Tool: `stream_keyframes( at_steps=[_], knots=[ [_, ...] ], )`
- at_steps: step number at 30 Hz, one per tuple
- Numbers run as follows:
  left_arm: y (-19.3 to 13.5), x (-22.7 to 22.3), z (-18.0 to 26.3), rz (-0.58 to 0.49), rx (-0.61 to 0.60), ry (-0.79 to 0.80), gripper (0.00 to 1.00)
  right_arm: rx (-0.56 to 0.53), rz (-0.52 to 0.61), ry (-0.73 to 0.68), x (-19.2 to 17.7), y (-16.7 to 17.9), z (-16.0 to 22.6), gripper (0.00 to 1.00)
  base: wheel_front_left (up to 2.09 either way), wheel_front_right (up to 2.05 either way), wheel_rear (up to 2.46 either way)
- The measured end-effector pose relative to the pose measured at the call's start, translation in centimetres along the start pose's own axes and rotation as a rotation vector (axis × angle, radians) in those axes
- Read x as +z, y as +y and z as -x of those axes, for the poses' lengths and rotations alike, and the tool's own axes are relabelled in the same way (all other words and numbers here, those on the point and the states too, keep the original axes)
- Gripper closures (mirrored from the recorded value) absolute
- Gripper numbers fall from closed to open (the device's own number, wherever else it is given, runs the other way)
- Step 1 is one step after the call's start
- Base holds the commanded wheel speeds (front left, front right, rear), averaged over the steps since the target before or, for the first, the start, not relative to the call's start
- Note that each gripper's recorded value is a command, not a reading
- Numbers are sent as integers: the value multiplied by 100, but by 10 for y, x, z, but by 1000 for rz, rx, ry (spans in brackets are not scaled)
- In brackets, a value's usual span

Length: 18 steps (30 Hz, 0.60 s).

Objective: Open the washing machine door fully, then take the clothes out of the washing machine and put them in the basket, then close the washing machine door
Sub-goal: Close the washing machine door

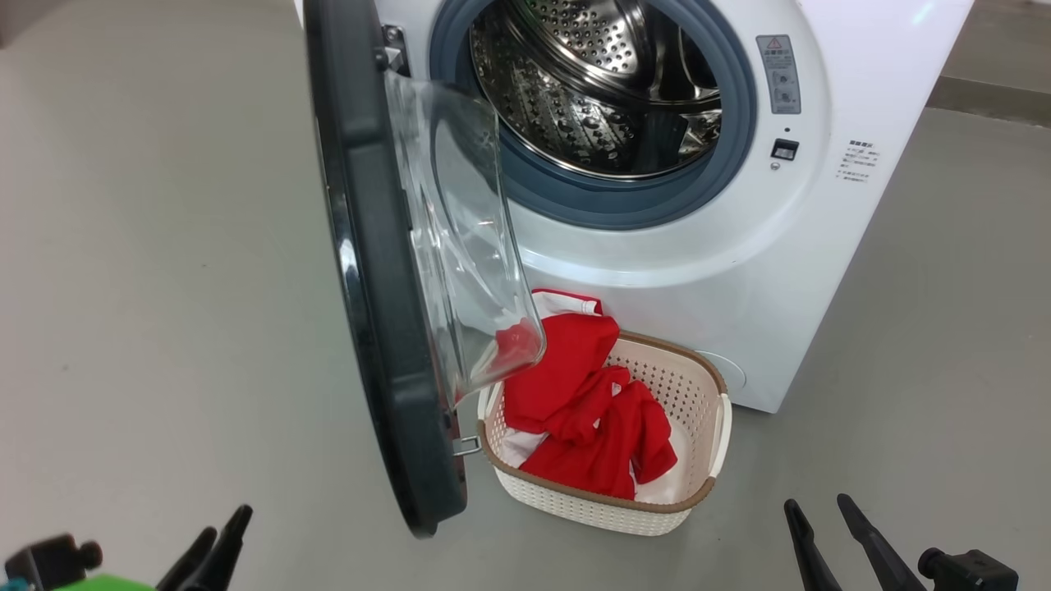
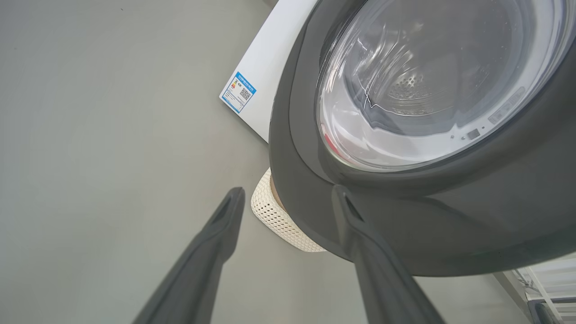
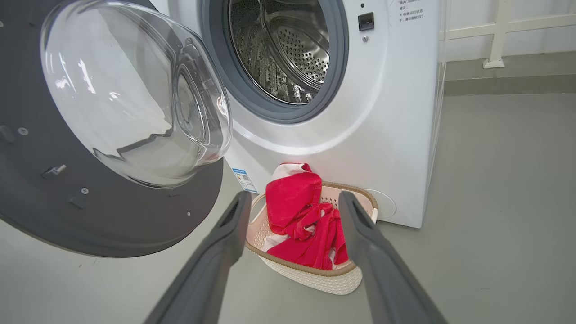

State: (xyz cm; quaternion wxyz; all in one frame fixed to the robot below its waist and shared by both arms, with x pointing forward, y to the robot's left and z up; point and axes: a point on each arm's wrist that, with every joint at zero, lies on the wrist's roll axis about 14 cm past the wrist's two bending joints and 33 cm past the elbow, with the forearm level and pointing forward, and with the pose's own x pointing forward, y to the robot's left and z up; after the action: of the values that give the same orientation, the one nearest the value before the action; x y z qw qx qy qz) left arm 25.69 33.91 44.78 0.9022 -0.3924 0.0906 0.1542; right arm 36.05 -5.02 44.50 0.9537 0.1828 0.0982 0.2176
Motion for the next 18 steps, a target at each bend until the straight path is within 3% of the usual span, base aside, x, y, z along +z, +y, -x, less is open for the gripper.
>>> stream_keyframes(
  at_steps=[9,18],
  knots=[
    [10,-18,6,11,34,-63,0,-12,6,-16,5,-3,4,0,0,0,0],
    [15,-19,7,-143,37,-82,0,-22,8,-29,9,-6,5,0,0,0,0]
  ],
)
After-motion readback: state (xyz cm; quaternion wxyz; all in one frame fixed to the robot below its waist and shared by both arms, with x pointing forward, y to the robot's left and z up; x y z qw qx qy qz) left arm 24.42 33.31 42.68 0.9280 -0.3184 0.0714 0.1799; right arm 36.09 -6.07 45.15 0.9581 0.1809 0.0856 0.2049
